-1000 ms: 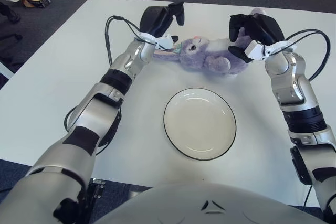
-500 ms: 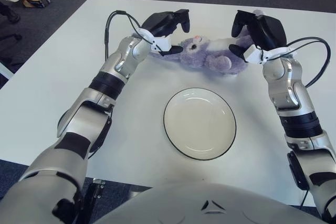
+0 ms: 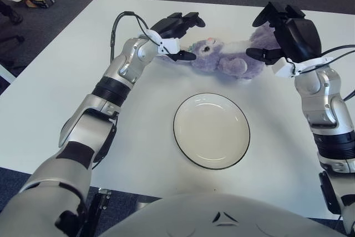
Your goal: Put the doll into the plate.
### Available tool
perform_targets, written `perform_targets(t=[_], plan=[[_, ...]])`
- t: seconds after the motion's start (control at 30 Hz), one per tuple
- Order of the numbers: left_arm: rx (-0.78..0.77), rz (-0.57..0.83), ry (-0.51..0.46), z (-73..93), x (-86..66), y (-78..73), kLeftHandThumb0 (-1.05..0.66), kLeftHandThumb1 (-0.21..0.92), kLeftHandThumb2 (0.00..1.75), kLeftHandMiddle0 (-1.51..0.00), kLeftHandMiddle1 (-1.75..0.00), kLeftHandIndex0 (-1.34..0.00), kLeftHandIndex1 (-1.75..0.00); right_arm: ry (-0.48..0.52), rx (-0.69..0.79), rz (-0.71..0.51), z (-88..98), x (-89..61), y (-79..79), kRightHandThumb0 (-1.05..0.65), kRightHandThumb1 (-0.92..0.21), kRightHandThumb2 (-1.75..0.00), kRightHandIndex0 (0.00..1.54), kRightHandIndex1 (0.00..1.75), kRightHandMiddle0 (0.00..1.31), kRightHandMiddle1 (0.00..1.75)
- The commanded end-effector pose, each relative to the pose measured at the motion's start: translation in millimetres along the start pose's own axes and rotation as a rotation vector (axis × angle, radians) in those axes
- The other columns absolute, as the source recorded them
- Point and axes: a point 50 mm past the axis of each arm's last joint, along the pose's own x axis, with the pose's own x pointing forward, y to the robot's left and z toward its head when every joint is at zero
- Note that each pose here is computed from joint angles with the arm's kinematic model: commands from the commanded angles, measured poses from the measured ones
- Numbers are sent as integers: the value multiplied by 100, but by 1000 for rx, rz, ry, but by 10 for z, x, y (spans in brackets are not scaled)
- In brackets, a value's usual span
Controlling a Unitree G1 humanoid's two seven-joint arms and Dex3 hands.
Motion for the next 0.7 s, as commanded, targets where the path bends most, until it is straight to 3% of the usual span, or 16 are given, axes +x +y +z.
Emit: perform_targets(t=[0.0, 0.13, 0.37, 0.67], plan=[[-50, -35, 13, -27, 1, -18, -98, 85, 38, 0, -60, 0, -51, -13, -20, 22, -25, -31, -67, -97, -91, -50, 0, 68, 0, 100], [-81, -76, 16, -24, 35, -45, -101, 90, 33, 0, -37, 0, -38, -14, -34, 41, -52, -47, -101, -103, -92, -51, 0, 52, 0, 94], [-149, -126, 25, 8, 118, -122, -104, 92, 33, 0, -8, 0, -17, -26, -40, 75, -66, -65, -146, -105, -92, -54, 0, 37, 0, 91], [-172, -161, 16, 83, 193, -214, -105, 89, 29, 0, 0, 0, -1, -41, -65, 104, -55, -83, -189, -105, -92, -54, 0, 28, 0, 88]])
